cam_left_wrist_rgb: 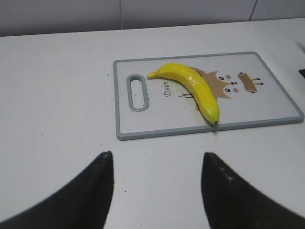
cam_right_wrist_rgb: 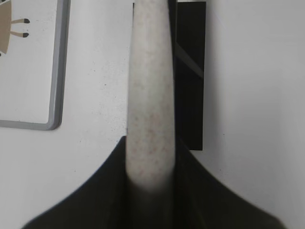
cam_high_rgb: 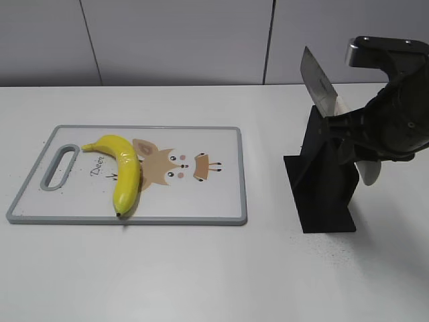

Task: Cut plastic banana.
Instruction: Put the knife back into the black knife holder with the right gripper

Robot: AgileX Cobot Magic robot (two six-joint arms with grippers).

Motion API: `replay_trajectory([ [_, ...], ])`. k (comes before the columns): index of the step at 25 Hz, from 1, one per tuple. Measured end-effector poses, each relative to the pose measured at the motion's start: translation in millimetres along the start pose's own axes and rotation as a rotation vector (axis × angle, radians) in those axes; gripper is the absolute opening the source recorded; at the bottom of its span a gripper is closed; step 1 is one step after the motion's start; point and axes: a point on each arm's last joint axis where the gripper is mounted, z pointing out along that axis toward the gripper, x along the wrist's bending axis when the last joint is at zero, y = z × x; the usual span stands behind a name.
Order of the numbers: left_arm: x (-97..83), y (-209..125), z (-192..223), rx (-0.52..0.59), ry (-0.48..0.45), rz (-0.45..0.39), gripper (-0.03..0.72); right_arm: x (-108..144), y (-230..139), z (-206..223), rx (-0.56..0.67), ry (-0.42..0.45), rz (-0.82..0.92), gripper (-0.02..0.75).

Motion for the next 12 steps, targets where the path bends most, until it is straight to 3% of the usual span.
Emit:
replay_trajectory([
  [12, 0.1, 0.0, 0.0, 0.0, 0.001, 0.0, 0.564, -3.7, 4.2, -35.6, -0.128, 0.014, -0.013, 0.181],
])
